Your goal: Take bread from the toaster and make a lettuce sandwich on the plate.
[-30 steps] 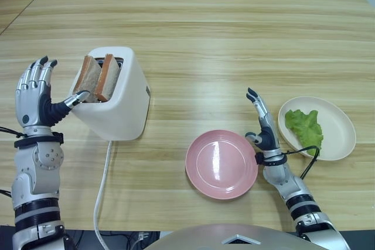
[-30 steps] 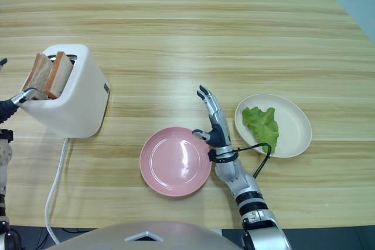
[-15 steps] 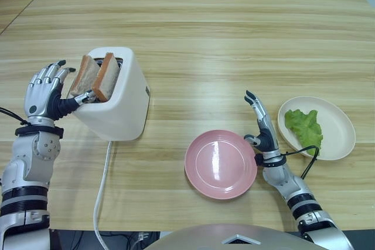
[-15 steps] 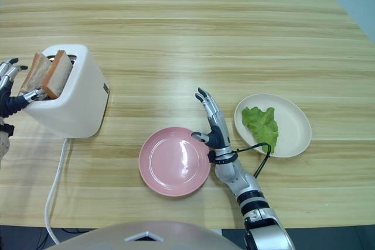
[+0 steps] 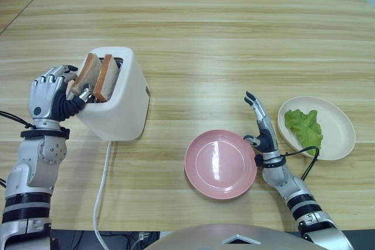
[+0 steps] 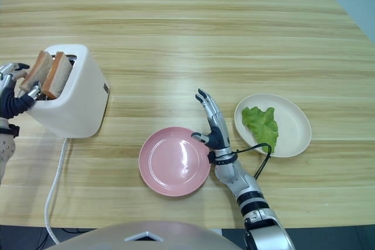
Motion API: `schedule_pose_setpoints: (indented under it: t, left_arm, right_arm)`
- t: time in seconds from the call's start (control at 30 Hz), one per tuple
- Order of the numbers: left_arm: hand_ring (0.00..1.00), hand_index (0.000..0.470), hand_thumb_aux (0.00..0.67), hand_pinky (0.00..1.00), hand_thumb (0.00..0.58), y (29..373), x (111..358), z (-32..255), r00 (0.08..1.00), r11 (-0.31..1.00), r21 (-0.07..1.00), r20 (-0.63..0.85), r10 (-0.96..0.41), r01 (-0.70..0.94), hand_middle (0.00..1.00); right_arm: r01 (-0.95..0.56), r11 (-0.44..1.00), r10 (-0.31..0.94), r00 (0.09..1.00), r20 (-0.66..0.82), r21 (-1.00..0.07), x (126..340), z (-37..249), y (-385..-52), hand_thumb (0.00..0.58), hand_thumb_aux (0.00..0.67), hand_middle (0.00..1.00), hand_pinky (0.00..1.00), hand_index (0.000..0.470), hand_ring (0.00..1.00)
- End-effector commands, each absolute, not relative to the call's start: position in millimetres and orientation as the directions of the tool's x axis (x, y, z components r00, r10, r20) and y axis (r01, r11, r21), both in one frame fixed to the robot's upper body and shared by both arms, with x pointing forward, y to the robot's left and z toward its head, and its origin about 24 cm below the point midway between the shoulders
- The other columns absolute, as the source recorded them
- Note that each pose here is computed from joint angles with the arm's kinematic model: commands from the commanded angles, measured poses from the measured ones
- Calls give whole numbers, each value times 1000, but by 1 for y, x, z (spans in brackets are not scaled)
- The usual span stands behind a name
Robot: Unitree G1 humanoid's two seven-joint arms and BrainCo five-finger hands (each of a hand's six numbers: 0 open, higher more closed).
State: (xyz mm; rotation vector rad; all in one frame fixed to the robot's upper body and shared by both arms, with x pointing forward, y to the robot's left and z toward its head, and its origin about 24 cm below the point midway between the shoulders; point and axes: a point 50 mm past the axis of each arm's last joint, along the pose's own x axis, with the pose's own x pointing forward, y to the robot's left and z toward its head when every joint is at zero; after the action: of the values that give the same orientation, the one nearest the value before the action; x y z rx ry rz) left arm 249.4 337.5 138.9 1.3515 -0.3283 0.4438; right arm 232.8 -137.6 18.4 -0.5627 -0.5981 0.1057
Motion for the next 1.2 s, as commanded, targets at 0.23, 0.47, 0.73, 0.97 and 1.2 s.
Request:
schedule_pose_setpoints:
  t: [0.23, 0.47, 0.73, 0.97, 1.2]
  left_arm:
    - [1000, 470, 670, 1000, 580, 276, 238, 185, 503, 694, 247, 843, 191, -677, 1000]
    - [1000, 470, 670, 1000, 580, 193, 216, 132, 784, 959, 223, 556, -274, 177, 1000]
    - [1000, 470, 670, 1000, 580, 146, 205, 56, 757, 779, 224, 192, -624, 585, 1000]
    - [1000, 470, 670, 1000, 580, 127, 216, 22, 757, 736, 295, 62, -651, 609, 1000]
    - [1000, 470, 670, 1000, 580, 134, 194, 9, 704, 546, 605, -35, -709, 579, 1000]
  right_arm:
    - [115, 849, 189, 845, 500, -516, 231, 14, -148, 0, 0, 0, 0, 0, 0]
    - [192, 848, 136, 822, 553, -494, 232, 31, -170, 0, 0, 0, 0, 0, 0]
    - [404, 736, 32, 781, 623, -544, 235, 64, -231, 0, 0, 0, 0, 0, 0]
    - [452, 580, -9, 835, 550, -677, 228, 52, -264, 0, 0, 0, 0, 0, 0]
    - [302, 36, -1, 953, 302, -953, 219, 28, -317, 0, 0, 0, 0, 0, 0]
